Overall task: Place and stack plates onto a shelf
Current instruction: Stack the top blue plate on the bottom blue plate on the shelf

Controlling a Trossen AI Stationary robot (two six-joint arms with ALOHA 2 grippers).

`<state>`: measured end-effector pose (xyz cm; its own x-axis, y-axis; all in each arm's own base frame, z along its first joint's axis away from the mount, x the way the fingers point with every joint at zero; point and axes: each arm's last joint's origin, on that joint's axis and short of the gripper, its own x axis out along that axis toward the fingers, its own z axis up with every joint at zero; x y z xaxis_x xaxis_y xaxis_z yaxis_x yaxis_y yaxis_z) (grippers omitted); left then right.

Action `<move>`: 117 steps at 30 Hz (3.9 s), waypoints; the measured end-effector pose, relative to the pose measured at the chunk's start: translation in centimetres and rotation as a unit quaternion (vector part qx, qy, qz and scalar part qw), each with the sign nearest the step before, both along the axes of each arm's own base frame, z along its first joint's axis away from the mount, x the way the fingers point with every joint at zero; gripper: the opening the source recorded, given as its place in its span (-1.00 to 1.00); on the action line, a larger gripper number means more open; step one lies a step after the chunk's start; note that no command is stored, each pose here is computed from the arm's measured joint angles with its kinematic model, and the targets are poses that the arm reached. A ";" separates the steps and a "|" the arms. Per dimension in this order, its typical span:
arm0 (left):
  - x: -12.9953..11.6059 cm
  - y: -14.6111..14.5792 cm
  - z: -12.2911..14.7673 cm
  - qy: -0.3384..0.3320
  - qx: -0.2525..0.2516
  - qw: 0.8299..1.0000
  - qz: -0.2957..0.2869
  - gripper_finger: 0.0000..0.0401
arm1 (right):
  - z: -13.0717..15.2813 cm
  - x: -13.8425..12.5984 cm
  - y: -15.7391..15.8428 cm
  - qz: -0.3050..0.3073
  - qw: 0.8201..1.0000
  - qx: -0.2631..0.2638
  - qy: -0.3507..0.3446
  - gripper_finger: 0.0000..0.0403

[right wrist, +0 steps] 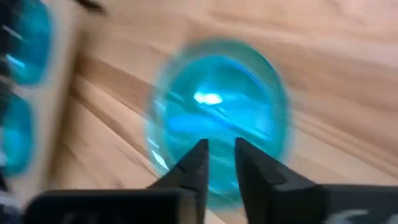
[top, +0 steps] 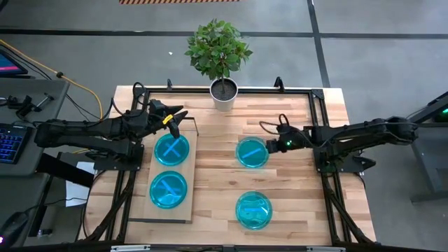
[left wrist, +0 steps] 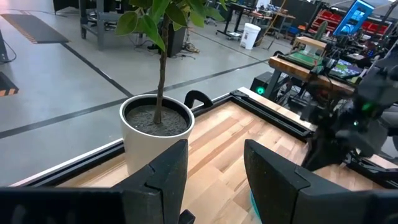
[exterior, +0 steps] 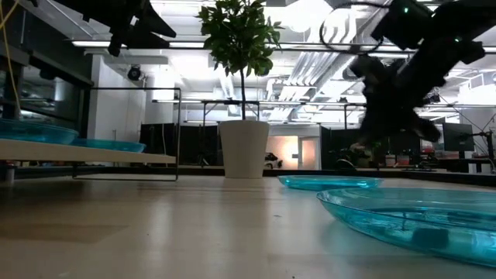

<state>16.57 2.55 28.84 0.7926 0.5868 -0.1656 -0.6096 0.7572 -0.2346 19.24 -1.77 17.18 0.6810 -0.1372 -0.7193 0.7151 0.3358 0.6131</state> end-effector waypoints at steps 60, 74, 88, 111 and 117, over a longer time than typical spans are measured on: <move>-0.1 0.1 0.0 -0.004 -0.002 1.000 0.022 -0.27 | -5.5 2.3 -1.2 0.014 0.997 -0.073 0.038 -0.99; -0.1 0.1 0.0 -0.004 -0.002 1.000 0.023 -0.27 | -0.9 2.5 -1.7 0.180 0.972 -0.051 -0.142 -1.00; -0.1 0.4 0.1 -0.009 -0.002 0.999 0.033 -0.27 | 3.8 9.2 0.4 0.169 0.955 -0.126 -0.209 -1.00; 0.2 -0.8 1.6 -0.035 0.083 0.966 -0.244 -0.27 | 2.4 31.2 9.5 0.186 0.970 -0.081 -0.131 -1.00; 0.2 -0.8 1.6 -0.048 0.056 0.968 -0.241 -0.27 | 2.3 33.5 11.2 0.201 0.968 -0.081 -0.127 -1.00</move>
<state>16.74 1.72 30.43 0.9874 0.1546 -0.0352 -0.1584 0.9723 -0.1722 52.73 9.39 19.52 0.8552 0.0790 -0.5123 0.3388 0.6628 0.6678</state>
